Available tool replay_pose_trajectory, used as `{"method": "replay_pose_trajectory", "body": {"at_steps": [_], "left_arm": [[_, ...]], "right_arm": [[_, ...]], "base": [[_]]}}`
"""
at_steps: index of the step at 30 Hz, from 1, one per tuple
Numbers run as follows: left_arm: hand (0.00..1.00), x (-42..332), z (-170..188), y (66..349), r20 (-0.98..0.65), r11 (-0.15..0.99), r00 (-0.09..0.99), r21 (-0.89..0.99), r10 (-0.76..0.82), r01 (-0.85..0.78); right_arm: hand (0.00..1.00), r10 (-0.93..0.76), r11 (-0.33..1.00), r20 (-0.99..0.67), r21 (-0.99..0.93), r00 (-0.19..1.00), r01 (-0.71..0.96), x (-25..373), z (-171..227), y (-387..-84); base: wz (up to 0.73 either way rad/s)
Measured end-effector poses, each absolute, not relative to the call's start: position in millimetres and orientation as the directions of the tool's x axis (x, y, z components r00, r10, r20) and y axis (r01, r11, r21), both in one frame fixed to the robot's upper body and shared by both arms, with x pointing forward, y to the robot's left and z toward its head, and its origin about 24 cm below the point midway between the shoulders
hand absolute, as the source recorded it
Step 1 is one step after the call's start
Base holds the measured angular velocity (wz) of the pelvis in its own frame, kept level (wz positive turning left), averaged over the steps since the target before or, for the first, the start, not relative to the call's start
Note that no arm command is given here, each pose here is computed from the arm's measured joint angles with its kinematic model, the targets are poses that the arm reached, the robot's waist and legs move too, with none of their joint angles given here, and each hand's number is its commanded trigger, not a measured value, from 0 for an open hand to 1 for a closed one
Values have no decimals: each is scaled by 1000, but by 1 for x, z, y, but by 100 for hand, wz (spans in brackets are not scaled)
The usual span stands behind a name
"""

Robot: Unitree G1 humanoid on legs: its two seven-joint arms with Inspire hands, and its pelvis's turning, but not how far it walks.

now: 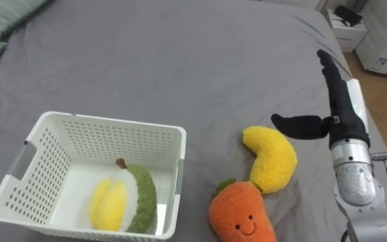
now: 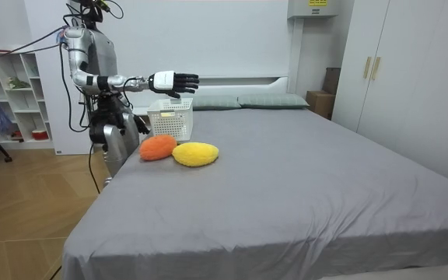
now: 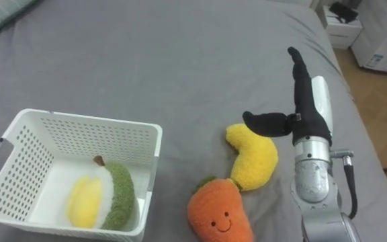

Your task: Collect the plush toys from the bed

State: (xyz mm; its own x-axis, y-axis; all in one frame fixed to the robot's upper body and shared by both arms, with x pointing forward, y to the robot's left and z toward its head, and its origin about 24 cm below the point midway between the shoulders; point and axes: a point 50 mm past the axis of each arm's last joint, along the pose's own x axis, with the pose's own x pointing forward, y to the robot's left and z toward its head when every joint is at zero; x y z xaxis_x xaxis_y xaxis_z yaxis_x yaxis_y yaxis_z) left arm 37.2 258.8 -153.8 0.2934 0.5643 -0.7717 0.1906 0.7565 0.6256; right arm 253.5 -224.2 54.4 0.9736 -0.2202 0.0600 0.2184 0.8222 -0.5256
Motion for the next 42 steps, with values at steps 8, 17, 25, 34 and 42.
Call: {"method": "replay_pose_trajectory", "body": {"at_steps": [8,17,25,34,42], "left_arm": [[0,39,-154,258,-772,759,293,624,564,186],[0,60,-152,257,-766,768,315,623,561,147],[0,75,-151,256,-766,783,346,610,542,124],[0,87,-150,250,-766,786,390,600,511,149],[0,93,-149,249,-757,785,419,602,502,148]], "right_arm": [[0,-322,838,-112,-496,940,228,252,15,-242],[0,-431,824,-184,-480,884,302,262,-4,-253],[0,-507,784,-257,-533,823,317,282,-19,-259],[0,-585,768,-376,-541,719,342,274,-39,-277],[0,-652,724,-347,-549,674,418,283,-26,-296]], "base": [[0],[1],[6],[5],[3]]}}
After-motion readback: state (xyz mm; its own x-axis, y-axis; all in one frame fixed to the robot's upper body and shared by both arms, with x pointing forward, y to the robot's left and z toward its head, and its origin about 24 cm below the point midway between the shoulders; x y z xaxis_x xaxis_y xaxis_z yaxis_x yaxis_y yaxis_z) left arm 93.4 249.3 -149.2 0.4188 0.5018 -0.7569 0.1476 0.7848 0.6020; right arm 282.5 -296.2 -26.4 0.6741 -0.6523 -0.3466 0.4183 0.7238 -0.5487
